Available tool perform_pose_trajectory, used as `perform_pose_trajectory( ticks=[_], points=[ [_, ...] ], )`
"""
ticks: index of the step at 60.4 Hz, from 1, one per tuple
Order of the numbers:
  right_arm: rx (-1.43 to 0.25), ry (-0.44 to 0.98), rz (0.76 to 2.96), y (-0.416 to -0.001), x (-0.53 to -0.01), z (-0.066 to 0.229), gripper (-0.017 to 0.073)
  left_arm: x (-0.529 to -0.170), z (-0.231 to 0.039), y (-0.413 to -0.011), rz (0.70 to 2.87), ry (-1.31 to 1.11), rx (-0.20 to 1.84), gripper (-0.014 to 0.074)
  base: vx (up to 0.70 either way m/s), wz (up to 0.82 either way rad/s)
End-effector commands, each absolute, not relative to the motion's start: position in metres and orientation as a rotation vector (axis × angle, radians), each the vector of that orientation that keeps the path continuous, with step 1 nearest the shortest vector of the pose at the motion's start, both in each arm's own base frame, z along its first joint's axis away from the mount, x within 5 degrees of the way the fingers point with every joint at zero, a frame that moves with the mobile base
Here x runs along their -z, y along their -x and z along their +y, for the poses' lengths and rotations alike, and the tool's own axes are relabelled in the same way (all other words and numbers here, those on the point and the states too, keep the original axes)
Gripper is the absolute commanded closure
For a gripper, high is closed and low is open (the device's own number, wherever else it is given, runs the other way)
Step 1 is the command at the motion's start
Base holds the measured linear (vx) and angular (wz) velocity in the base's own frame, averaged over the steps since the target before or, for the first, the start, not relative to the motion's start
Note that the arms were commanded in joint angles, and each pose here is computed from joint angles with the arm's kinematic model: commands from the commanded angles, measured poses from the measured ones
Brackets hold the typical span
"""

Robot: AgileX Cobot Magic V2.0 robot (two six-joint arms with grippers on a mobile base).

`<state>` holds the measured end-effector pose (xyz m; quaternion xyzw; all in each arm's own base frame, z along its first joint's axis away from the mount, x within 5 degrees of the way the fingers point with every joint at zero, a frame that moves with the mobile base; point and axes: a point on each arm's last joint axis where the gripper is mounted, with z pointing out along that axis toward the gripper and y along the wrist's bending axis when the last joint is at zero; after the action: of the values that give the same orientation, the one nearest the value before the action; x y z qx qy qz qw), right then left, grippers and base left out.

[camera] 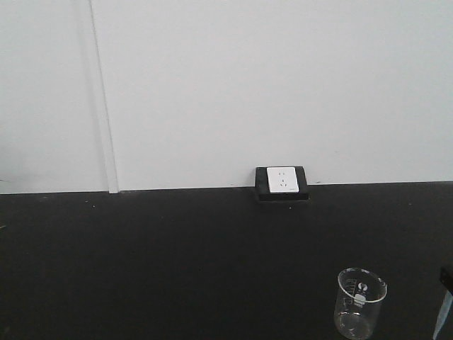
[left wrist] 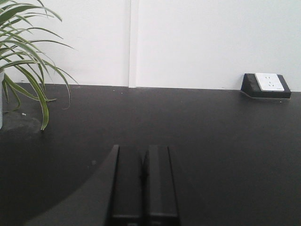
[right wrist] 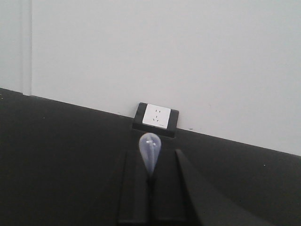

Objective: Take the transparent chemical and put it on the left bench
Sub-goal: 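Raise the held pipette clear of the beaker with the right gripper, then drive the base to the bench with white bins, holding the pipette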

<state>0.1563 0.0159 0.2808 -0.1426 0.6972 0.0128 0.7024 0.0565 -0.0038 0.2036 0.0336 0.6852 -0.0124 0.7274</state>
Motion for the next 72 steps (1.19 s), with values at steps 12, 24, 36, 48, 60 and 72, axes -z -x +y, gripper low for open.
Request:
perform_pose_trajectory(
  ticks=[12, 24, 36, 48, 60, 72],
  points=[
    [-0.053, 0.314, 1.485, -0.128, -0.266, 0.019, 0.0565, -0.206, -0.004, -0.055, 1.429, -0.064, 0.035, 0.0597, 0.0, 0.0],
    [-0.066, 0.313, 1.55, -0.122, -0.243, 0.02, 0.0565, -0.206, -0.004, -0.055, 1.429, -0.064, 0.035, 0.0597, 0.0, 0.0],
    [-0.08, 0.31, 1.614, -0.116, -0.222, 0.02, 0.0565, -0.206, -0.004, -0.055, 1.429, -0.064, 0.035, 0.0597, 0.0, 0.0],
    [-0.092, 0.308, 1.666, -0.111, -0.205, 0.02, 0.0565, -0.206, -0.004, -0.055, 1.429, -0.064, 0.035, 0.0597, 0.0, 0.0],
    [-0.092, 0.314, 1.707, -0.107, -0.194, 0.02, 0.0565, -0.206, -0.004, -0.055, 1.429, -0.064, 0.035, 0.0597, -0.01, 0.0],
    [-0.093, 0.315, 1.713, -0.106, -0.192, 0.021, 0.0565, -0.206, -0.004, -0.055, 1.429, -0.064, 0.035, 0.0597, -0.05, -0.02]
  ],
)
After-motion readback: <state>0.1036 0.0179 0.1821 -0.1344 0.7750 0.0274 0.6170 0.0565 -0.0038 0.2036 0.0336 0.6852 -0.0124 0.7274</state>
